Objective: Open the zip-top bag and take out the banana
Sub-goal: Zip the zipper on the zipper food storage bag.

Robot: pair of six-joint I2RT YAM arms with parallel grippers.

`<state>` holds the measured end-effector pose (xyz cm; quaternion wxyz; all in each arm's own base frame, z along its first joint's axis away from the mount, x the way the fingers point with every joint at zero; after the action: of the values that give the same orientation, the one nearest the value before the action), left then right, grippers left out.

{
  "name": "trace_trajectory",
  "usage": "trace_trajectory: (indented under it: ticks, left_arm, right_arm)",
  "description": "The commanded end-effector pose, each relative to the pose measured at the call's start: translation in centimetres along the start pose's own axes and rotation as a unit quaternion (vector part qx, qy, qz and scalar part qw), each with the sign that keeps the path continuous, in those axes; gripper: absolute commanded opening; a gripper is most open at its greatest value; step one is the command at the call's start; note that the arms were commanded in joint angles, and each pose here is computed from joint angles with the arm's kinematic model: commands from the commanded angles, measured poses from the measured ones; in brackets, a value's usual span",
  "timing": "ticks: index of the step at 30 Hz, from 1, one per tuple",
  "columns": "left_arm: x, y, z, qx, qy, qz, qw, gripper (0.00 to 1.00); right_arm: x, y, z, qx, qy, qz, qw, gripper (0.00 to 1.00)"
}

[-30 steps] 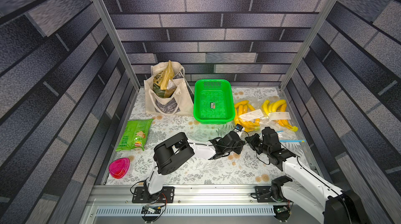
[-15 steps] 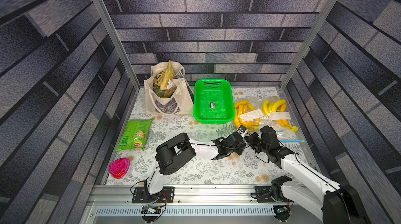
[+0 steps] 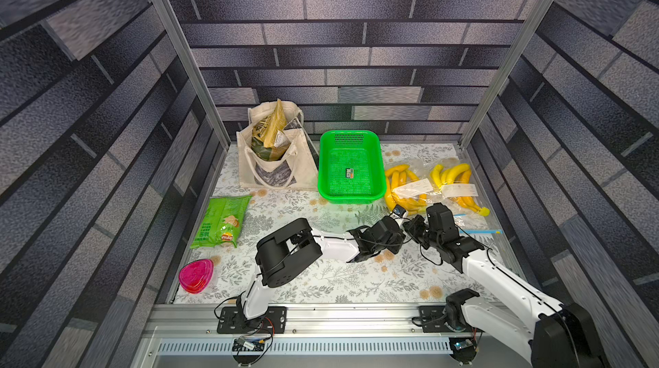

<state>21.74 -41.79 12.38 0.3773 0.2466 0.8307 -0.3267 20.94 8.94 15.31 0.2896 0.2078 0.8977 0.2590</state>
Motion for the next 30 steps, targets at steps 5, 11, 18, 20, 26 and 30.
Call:
trace_trajectory:
  ticks: [5, 11, 18, 20, 26, 30]
  left_arm:
    - [0.6, 1.4, -0.5, -0.028, -0.018, -0.007, 0.999, 0.0]
    - [1.2, 1.8, -0.8, -0.03, -0.019, -0.01, 0.999, 0.0]
    - [1.7, 2.2, -1.3, -0.034, -0.02, -0.012, 0.999, 0.0]
    - [1.8, 2.3, -1.5, -0.037, -0.022, -0.012, 0.999, 0.0]
    - [1.9, 2.7, -2.2, -0.047, -0.029, -0.015, 0.998, 0.0]
    - [1.8, 3.0, -2.7, -0.051, -0.034, -0.019, 0.998, 0.0]
  right_arm:
    - [0.1, -1.2, -0.1, 0.074, 0.002, -0.019, 0.997, 0.08]
    - [0.2, -1.6, 0.0, 0.089, 0.002, -0.01, 0.996, 0.09]
    - [0.3, -2.1, -0.4, 0.111, -0.01, 0.006, 0.994, 0.09]
    - [0.2, -2.3, -0.5, 0.118, -0.013, 0.008, 0.993, 0.09]
    - [0.1, -2.7, -1.0, 0.141, -0.028, 0.006, 0.99, 0.1]
    - [0.1, -3.1, -1.3, 0.156, -0.038, 0.006, 0.987, 0.1]
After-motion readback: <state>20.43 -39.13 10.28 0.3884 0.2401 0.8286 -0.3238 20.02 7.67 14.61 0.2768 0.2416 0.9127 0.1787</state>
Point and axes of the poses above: each gripper's point midway between its finger pads, its own z axis out along the fingers, its own y axis along the line the jaws close on, x = y × z, the point moved 9 cm from there along -z, back along the fingers, and after that the axes turned 9 degrees about -z, right-handed, at the moved point
